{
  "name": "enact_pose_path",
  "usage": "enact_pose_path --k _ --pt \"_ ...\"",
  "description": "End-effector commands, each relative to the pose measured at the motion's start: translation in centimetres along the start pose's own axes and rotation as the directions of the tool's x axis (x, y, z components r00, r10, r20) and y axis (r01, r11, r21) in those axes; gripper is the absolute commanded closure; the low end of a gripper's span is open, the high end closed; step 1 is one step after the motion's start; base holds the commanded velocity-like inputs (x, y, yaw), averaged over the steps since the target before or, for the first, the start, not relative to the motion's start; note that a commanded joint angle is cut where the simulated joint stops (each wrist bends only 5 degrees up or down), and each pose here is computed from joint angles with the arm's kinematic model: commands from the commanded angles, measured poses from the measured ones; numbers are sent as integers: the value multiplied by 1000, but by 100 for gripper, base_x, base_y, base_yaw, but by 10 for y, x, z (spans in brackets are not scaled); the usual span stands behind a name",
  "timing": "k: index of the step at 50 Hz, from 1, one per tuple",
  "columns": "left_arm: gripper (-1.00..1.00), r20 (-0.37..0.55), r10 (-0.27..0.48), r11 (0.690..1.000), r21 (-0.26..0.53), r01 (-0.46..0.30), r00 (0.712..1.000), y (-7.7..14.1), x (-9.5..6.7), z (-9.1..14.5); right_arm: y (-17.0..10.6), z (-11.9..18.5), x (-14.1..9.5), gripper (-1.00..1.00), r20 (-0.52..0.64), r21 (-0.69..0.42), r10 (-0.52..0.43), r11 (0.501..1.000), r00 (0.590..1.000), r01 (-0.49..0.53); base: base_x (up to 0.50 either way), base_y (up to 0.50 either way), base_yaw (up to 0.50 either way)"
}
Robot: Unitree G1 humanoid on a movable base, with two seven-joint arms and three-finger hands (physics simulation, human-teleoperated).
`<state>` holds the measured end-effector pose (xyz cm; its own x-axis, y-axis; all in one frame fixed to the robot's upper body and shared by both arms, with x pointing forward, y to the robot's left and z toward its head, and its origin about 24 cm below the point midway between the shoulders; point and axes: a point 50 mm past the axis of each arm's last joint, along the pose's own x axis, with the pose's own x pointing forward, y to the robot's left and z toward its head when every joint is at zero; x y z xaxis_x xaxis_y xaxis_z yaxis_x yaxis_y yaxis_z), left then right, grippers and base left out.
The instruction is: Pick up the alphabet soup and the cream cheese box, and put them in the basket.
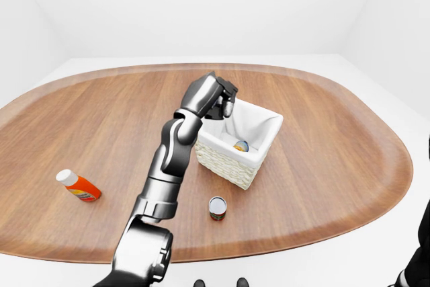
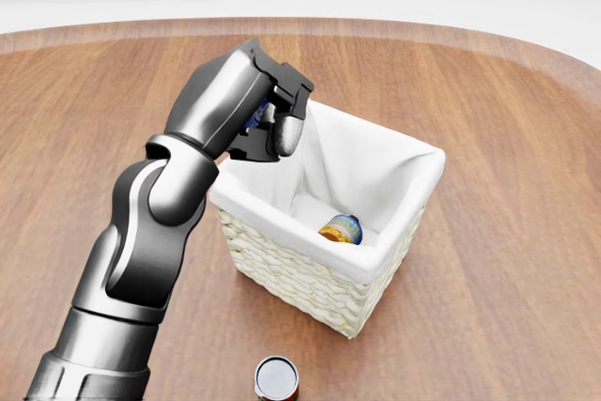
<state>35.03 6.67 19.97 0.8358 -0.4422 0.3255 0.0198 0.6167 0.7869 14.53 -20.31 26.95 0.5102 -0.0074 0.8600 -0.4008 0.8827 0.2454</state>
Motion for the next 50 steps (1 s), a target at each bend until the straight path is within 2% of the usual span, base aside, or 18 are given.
enact_pose_path --k 1,4,17,26,34,35,36,37,38,39,40,45,48,50 --pt "100 -84 18 995 98 -9 996 -9 16 -15 0 0 0 -100 1 4 -2 1000 1000 2 0 0 0" --pt "100 -114 -1 998 57 7 994 -16 17 -21 -1 0 0 -100 0 7 -5 1000 1000 5 0 0 0" --pt "100 -269 -66 997 13 72 961 -45 14 -55 -1 1 1 -100 -1 13 -6 1000 1000 6 0 0 0" --pt "100 -321 -74 992 73 103 944 -56 11 -66 -1 1 0 -100 -2 14 -5 1000 1000 5 0 0 0" --pt "100 -318 -62 982 149 114 946 -62 9 -67 0 1 0 -100 -1 17 -2 1000 1000 2 0 0 0" --pt "95 -306 -45 978 179 104 951 -61 9 -66 0 1 0 -100 -2 17 -1 1000 1000 1 0 0 0" --pt "-100 -291 -30 980 179 85 956 -58 10 -63 0 0 0 -100 -5 15 2 1000 1000 -2 0 0 0" --pt "-100 -290 -29 980 179 84 957 -58 10 -62 0 0 0 -100 -4 15 2 1000 1000 -2 0 0 0" --pt "-100 -271 13 976 212 46 962 -53 12 -61 1 0 -1 -100 -5 12 5 1000 1000 -5 0 0 0" --pt "-100 -272 -2 980 193 57 962 -53 12 -60 2 1 -1 -100 -4 13 8 1000 1000 -8 0 0 0" --pt "-100 -243 59 975 224 -3 968 -44 14 -56 2 0 -1 -100 -4 9 10 1000 1000 -10 0 0 0" --pt "-100 -169 175 959 254 -129 970 -25 18 -44 4 1 -2 -100 0 5 17 1000 1000 -17 0 0 0" --pt "-100 -150 213 957 231 -175 965 -19 18 -39 4 1 -2 -100 1 3 20 1000 1000 -20 0 0 0" --pt "-100 -145 215 958 224 -179 966 -17 18 -38 4 0 -2 -100 -2 -6 25 1000 1000 -25 0 0 0"
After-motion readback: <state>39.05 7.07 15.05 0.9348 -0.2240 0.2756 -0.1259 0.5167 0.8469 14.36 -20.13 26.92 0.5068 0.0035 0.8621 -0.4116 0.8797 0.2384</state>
